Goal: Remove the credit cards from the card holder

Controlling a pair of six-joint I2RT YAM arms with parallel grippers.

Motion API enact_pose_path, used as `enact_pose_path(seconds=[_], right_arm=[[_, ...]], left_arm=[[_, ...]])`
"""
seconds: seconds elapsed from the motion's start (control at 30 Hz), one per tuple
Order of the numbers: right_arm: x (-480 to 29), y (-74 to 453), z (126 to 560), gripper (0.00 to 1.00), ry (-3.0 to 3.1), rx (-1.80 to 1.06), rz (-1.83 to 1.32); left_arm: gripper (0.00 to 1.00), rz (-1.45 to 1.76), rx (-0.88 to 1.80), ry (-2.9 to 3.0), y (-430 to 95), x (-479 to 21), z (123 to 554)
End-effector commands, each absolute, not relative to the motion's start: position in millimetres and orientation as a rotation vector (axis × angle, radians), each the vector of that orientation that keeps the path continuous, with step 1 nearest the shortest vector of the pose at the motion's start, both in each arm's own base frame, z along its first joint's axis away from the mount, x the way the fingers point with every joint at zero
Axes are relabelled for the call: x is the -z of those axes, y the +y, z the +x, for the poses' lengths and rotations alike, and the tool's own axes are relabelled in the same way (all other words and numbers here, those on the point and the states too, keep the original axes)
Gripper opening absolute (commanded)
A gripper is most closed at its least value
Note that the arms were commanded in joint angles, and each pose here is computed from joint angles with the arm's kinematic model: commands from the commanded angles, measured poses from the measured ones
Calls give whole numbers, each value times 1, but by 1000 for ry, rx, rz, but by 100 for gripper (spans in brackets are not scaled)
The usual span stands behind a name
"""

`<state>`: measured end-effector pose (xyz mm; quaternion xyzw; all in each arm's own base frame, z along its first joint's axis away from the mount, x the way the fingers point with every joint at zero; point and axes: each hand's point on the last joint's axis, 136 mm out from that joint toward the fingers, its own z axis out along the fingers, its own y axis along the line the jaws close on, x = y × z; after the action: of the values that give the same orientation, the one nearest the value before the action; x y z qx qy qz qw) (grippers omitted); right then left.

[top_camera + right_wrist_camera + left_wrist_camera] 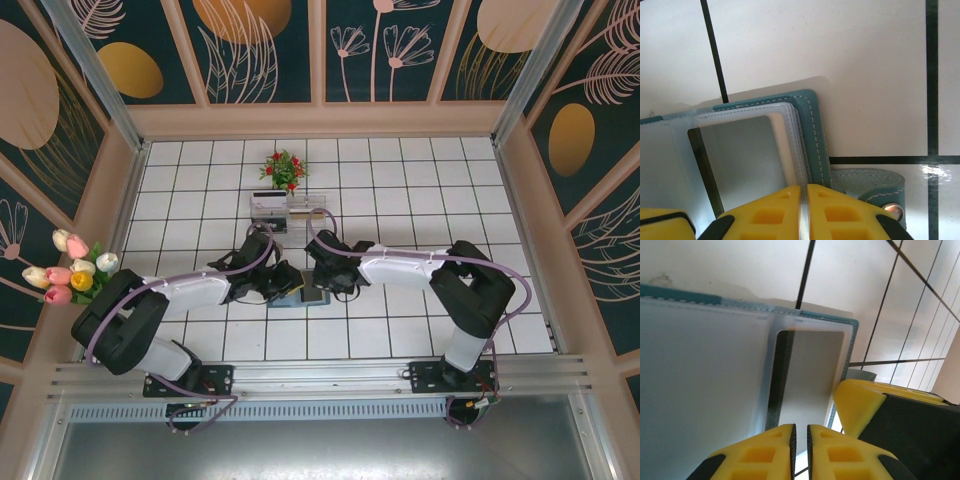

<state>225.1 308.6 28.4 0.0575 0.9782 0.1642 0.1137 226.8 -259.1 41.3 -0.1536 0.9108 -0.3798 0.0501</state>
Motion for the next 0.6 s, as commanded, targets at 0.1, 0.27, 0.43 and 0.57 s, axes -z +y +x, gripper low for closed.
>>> enact_pose_path(seconds=[0.1,0.27,0.43,0.57], right_arm=[[-33,304,224,15,2865,-508,148],[-28,299,222,16,2876,-479,140],[-24,298,219,16,2887,-470,137],[-21,295,217,16,2895,-464,142]], left_arm=[[20,-485,1056,2800,-248,-25,223],[18,-485,1100,2794,-253,-26,224],[16,-491,1102,2801,-254,-23,224],[19,-488,1054,2817,-250,-19,223]])
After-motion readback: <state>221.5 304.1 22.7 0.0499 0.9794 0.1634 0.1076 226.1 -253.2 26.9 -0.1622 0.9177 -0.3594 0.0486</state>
